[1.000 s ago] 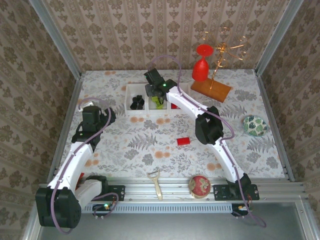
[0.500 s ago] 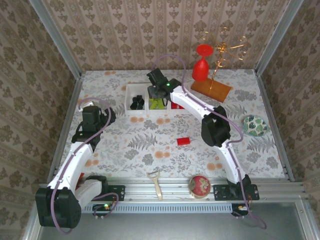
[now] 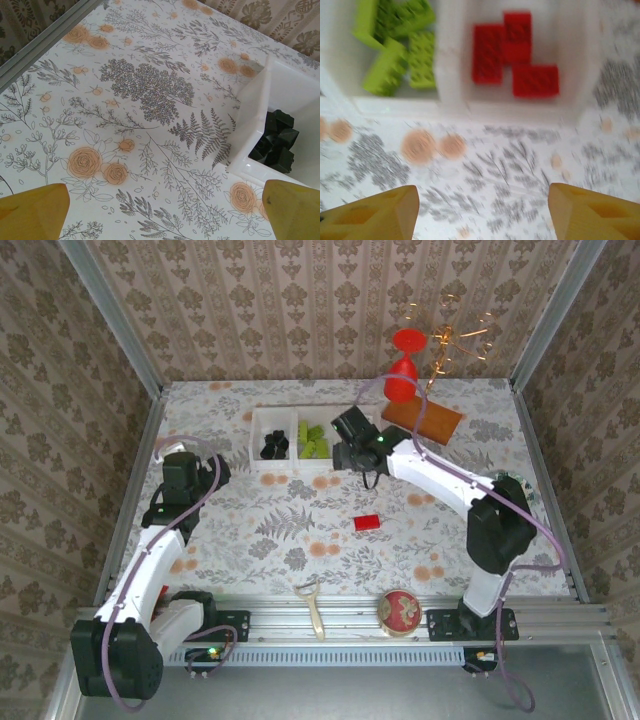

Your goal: Sort the legos into containers by color

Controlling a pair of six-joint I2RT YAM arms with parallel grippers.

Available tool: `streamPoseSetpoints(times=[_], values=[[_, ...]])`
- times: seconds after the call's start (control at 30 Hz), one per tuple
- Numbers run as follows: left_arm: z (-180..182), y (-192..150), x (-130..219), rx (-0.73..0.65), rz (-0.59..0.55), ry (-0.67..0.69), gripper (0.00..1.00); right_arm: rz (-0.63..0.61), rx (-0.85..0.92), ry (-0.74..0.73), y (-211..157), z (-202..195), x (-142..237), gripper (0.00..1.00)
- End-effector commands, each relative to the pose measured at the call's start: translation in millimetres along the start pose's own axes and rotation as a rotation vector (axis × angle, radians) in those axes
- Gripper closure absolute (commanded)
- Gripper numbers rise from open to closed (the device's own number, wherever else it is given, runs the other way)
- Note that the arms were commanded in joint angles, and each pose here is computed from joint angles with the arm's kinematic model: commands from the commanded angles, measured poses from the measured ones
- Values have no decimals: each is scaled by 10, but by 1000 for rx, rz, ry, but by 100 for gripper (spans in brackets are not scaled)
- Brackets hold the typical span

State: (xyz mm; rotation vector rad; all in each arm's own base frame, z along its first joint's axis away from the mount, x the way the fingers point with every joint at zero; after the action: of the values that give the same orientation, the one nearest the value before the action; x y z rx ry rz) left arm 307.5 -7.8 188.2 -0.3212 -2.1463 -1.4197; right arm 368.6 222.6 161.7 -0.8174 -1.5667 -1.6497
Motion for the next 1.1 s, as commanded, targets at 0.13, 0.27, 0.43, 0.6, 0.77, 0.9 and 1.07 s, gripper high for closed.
streamPoseSetpoints(times=[0.13,0.27,0.43,0.6,0.77,0.9,1.07], values=[[-19,63,10,41,-9,-12,0,140,-165,-4,-699,-145,25,26],[-32,42,-14,43,4,-18,0,187,-159,-27,-910,-120,8,21],[-42,24,-25,43,8,-27,0,226,-173,-4,-1055,3,-109,19],[-48,15,-38,47,12,-31,0,257,-179,1,-1153,135,-253,16],[-45,4,-55,46,16,-29,0,271,-185,-24,-1206,145,-354,14],[-47,-10,-73,48,23,-29,0,281,-199,-46,-1253,121,-406,14],[-45,-18,-82,46,24,-28,0,271,-209,-81,-1270,35,-377,13]])
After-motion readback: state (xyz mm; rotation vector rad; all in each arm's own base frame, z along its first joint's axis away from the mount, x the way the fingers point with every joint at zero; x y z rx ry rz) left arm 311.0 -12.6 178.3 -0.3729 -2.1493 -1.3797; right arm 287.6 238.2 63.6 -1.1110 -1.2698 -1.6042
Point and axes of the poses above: each hand's point on the last joint's axis, 136 mm out from that joint toward the fingers, its own x axis back along the fingers, its own z axis along the line the jaws close on, y = z × x, the point moved 2 cm from there along x, back along the fingers, and after that the axes turned 2 degrees about x, right-handed, at the moved point
